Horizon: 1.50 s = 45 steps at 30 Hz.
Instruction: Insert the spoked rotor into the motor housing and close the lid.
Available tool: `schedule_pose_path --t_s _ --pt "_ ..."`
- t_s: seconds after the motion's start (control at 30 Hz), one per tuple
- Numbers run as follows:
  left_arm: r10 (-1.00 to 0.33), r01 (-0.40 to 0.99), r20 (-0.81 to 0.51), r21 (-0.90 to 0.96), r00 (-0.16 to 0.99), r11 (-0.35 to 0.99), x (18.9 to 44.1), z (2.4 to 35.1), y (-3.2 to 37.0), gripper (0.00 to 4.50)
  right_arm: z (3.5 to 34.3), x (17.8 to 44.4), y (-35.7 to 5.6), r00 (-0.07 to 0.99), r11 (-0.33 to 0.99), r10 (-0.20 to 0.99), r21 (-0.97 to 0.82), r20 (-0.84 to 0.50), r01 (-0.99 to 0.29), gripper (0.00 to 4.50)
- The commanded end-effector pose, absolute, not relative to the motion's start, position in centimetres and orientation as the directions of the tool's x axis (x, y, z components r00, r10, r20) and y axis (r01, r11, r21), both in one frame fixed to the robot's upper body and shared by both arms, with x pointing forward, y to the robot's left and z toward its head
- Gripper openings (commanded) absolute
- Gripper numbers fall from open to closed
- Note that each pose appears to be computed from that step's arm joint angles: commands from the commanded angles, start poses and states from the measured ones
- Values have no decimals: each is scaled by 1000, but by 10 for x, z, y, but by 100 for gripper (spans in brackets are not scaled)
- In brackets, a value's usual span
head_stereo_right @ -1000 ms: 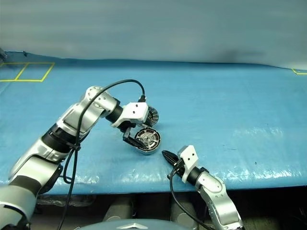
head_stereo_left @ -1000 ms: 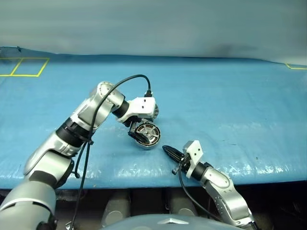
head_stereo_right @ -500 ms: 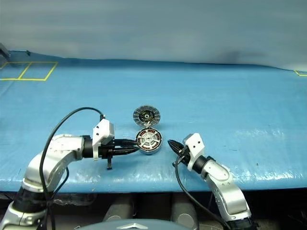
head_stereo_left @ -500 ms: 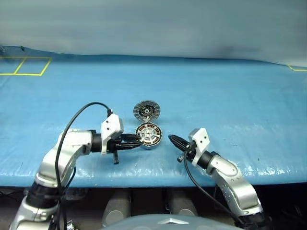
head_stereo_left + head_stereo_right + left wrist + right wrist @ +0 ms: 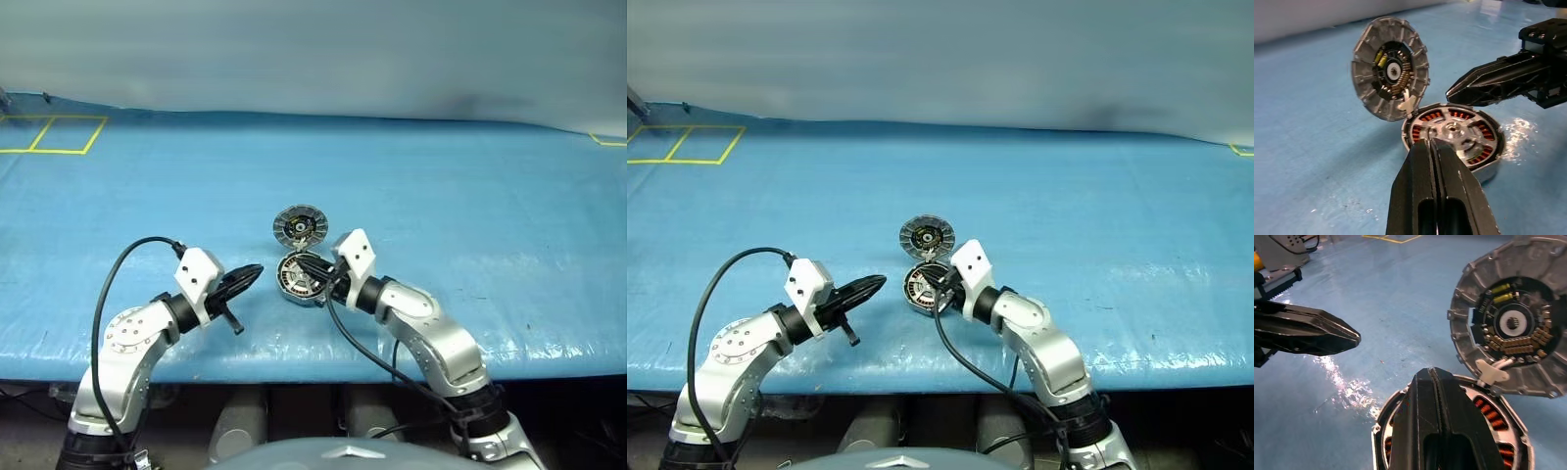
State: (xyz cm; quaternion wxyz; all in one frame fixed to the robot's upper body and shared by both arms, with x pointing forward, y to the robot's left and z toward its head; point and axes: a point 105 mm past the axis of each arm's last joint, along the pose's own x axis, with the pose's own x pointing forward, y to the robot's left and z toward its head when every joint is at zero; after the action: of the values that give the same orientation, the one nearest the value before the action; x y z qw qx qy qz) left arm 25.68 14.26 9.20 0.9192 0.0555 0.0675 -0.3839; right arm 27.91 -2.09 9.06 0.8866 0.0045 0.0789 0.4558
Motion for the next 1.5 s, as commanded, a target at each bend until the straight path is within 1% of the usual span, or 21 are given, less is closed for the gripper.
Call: schedule_pose_path --t_s 0.03,0.17,0.27,0.37,0.43,0.47,0.53,0.63,0.7,0.8,0.83,0.9,1.03,1.23,1.4,1.5 --pt "-702 708 -105 27 704 706 264 106 153 5 93 282 -12 567 578 813 66 -131 -813 0" --pt "-707 714 -109 39 699 699 276 108 163 5 80 285 -12 569 586 805 76 -167 -807 0" --pt "-690 697 -110 66 716 714 291 111 172 5 73 289 -17 590 612 785 95 -188 -785 0" --pt "-664 668 -76 120 744 735 309 117 178 5 64 291 -22 601 630 768 94 -220 -771 0" --pt "-642 638 -32 152 766 755 323 123 181 5 58 289 -22 596 631 766 108 -240 -768 0" --pt "-646 642 -21 138 763 754 329 125 180 5 56 286 -21 589 625 771 110 -244 -773 0" --pt "-696 692 24 86 718 717 337 130 173 5 60 282 -18 577 610 785 120 -224 -783 0" --pt "-768 768 34 22 639 640 350 135 160 5 76 278 -17 580 597 801 139 -150 -790 0" --pt "-810 809 35 35 585 586 358 139 151 5 84 271 -21 577 589 808 136 -118 -797 0" --pt "-855 854 34 50 517 518 367 142 137 5 89 258 -28 565 573 819 131 -99 -809 0" --pt "-872 871 45 51 488 489 369 143 132 5 89 254 -31 560 568 823 137 -95 -812 0" --pt "-899 898 21 50 437 437 372 141 122 5 84 244 -38 553 563 826 152 -105 -812 0" --pt "-946 947 -52 56 320 317 374 133 103 5 71 229 -52 579 596 803 172 -141 -785 0" --pt "-963 969 -109 22 247 246 382 135 93 5 58 214 -56 631 652 758 219 -165 -725 0" --pt "-968 983 -172 9 184 185 383 136 90 5 53 208 -51 635 656 754 242 -171 -714 0" --pt "-969 992 -215 13 124 124 380 137 84 5 50 208 -48 633 657 753 239 -178 -715 0"
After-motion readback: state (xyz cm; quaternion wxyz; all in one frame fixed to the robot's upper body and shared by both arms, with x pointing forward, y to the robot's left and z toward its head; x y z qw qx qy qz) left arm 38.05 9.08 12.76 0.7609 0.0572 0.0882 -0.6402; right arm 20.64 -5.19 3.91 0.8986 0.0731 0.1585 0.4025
